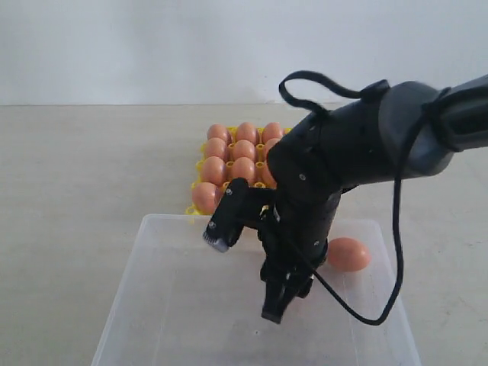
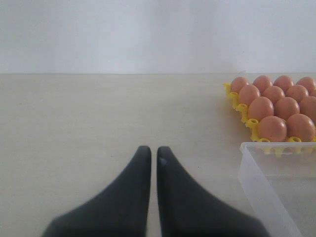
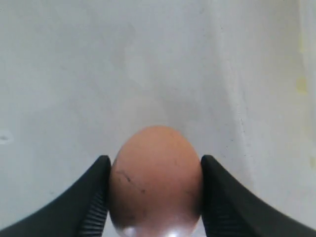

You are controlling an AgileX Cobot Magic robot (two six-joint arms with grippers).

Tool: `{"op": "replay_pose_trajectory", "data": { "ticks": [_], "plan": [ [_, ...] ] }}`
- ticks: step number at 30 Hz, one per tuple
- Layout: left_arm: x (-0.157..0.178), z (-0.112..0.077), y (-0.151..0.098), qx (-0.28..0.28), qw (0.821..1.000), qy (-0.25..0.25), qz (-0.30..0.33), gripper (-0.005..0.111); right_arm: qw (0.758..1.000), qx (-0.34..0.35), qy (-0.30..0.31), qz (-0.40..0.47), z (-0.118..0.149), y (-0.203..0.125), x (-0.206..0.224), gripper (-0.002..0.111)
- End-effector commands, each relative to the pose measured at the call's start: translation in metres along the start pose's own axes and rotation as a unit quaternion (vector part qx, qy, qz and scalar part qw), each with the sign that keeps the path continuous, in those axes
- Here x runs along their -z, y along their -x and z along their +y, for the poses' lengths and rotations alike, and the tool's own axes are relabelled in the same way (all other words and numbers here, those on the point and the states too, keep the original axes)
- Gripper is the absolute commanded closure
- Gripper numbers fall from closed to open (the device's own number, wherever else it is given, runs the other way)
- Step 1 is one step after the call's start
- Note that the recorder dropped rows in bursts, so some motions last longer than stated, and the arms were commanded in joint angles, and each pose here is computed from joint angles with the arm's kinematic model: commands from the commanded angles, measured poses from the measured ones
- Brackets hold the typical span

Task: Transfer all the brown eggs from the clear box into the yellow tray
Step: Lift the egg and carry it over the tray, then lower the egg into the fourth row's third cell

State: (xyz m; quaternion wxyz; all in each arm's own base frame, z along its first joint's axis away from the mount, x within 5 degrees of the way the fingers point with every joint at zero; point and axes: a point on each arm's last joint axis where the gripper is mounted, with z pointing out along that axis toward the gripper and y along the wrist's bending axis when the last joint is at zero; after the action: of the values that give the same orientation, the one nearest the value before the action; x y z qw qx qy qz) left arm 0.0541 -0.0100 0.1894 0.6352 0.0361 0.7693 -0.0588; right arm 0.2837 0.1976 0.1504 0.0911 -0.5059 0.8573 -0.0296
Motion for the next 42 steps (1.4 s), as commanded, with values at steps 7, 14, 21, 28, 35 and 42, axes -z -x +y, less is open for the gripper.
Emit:
{"op": "replay_pose_trajectory", "data": {
  "ticks": [7,14,21,28,35,42],
  "plan": [
    [0.0,0.0,-0.001,-0.002,1.0,-0.004,0.001,0.103,0.817,-0.289,-0.122,-0.483,-0.006,-0.059,0.11,0.108],
    [0.0,0.0,-0.001,-0.002,1.0,-0.004,0.001,0.103,0.651,-0.451,-0.229,-0.566,-0.063,-0.106,0.1,0.108],
    [0.0,0.0,-0.001,-0.002,1.0,-0.004,0.001,0.103,0.653,-0.365,-0.16,-0.644,-0.09,-0.097,0.065,0.108],
    [0.0,0.0,-0.001,-0.002,1.0,-0.004,0.001,0.103,0.775,-0.22,-0.013,-0.592,-0.083,-0.077,0.016,0.108],
    [0.0,0.0,-0.001,-0.002,1.0,-0.004,0.001,0.103,0.81,-0.22,0.05,-0.541,-0.071,-0.079,0.006,0.108],
    [0.0,0.0,-0.001,-0.002,1.0,-0.004,0.001,0.103,0.825,-0.261,0.044,-0.5,-0.085,-0.075,0.002,0.108]
  ]
}}
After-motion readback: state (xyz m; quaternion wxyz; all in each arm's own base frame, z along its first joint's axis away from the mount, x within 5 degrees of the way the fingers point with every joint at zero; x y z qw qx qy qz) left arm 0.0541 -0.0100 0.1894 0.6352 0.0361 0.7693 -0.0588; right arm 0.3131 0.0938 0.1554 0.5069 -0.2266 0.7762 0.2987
